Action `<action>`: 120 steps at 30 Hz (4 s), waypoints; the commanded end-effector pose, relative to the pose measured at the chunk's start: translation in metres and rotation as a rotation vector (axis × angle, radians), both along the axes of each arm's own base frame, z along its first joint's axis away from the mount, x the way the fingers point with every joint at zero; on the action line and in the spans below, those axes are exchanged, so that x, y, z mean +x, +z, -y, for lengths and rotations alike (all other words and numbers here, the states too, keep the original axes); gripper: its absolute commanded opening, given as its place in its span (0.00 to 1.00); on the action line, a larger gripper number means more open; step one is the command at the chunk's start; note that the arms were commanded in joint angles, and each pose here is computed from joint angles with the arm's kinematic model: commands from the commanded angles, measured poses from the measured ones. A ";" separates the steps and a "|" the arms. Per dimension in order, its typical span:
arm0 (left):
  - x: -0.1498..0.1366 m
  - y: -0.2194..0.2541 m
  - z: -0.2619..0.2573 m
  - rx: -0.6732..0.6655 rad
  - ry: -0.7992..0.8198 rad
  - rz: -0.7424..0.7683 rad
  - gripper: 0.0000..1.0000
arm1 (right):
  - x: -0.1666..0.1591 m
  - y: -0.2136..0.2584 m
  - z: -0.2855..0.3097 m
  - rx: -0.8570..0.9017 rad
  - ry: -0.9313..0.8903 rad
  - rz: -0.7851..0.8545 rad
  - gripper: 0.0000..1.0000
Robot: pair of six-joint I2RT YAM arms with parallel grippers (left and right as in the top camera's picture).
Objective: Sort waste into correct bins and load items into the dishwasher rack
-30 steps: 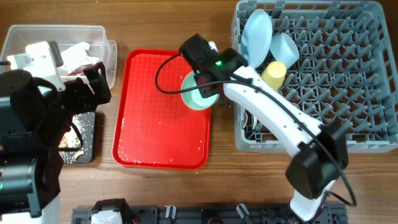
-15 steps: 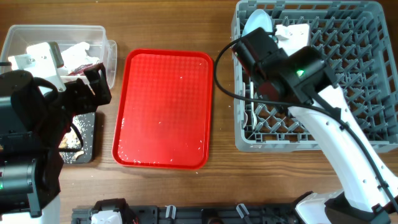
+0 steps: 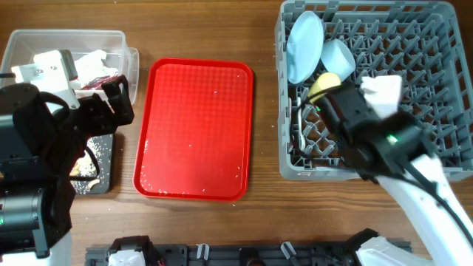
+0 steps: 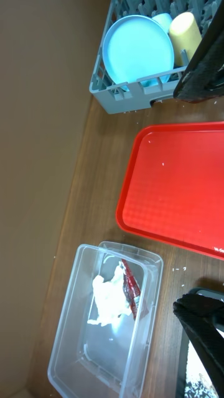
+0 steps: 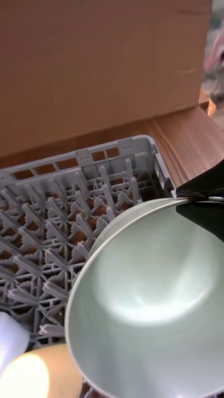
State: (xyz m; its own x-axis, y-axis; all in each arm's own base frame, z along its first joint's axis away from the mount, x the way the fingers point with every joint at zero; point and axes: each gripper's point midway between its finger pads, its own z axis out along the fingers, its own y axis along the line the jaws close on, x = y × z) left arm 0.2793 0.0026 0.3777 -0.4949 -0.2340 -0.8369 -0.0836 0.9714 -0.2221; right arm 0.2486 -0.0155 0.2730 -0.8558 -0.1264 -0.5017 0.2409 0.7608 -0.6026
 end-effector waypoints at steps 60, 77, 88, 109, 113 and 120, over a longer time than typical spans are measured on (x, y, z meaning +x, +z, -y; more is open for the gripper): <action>-0.005 0.007 0.008 -0.001 -0.050 0.025 1.00 | 0.058 -0.155 -0.089 -0.467 0.413 -0.436 0.47; -0.004 0.009 0.008 0.001 -0.050 0.036 1.00 | 0.062 -0.085 -0.184 0.384 0.365 -0.142 0.68; -0.012 -0.013 0.018 0.045 -0.151 -0.058 1.00 | -0.037 0.108 -0.133 0.899 0.460 0.319 0.54; -0.113 -0.015 0.018 0.201 -0.139 0.251 1.00 | 0.020 0.012 -0.183 0.763 0.275 0.028 1.00; -0.109 -0.083 0.037 0.203 -0.247 0.395 1.00 | 0.035 -0.028 -0.197 0.691 0.238 -0.075 1.00; -0.071 -0.176 0.048 0.152 -0.356 0.370 1.00 | 0.077 -0.077 -0.234 0.678 0.232 -0.092 1.00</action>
State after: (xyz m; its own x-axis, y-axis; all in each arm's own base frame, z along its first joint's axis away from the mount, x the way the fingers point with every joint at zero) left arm 0.2055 -0.0401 0.2181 -0.1878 0.0326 -0.9817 0.2752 0.9612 -0.0207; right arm 0.3167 0.2089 0.2066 -0.8883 -0.0075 -0.4593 -0.0094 1.0000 0.0020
